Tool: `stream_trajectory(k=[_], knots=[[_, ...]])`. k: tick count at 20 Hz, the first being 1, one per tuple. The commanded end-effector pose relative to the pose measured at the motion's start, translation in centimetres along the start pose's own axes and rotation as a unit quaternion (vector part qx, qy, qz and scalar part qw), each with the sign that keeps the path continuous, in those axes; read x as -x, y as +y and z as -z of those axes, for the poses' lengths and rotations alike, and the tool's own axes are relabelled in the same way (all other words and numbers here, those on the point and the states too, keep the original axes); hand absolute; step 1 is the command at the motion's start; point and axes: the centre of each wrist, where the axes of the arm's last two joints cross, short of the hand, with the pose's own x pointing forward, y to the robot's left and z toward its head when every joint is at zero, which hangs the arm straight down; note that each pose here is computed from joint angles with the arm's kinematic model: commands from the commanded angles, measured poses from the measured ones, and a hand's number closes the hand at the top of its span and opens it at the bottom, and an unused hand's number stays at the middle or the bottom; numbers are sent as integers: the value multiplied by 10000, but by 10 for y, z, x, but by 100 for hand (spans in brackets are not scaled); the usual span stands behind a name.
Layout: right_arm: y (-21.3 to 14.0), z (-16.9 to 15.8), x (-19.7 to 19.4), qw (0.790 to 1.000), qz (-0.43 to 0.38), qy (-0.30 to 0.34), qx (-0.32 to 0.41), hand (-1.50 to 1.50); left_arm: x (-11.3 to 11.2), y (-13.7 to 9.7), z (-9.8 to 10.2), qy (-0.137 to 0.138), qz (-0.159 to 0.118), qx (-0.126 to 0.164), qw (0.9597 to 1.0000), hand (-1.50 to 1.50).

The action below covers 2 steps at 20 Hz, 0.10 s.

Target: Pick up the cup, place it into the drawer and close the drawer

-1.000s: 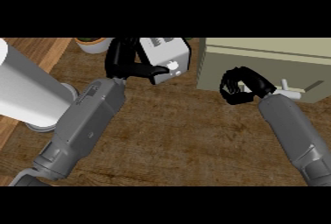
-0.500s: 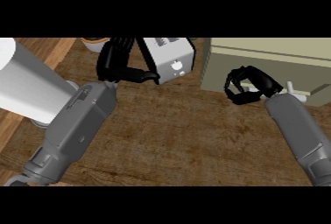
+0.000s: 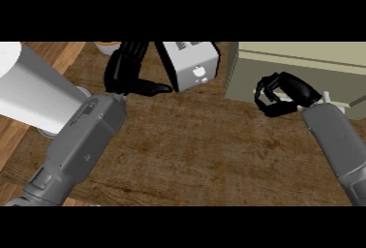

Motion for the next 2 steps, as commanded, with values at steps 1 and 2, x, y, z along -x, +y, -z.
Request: stream_trajectory(k=[1,2], knots=[[-85,-2,-59,9885,-724,-27,1327,150,1,5,-5,69,-38,8,10000,-150],[-86,-5,-58,9893,-757,-27,1246,150,2,2,-4,57,-25,38,10000,-150]])
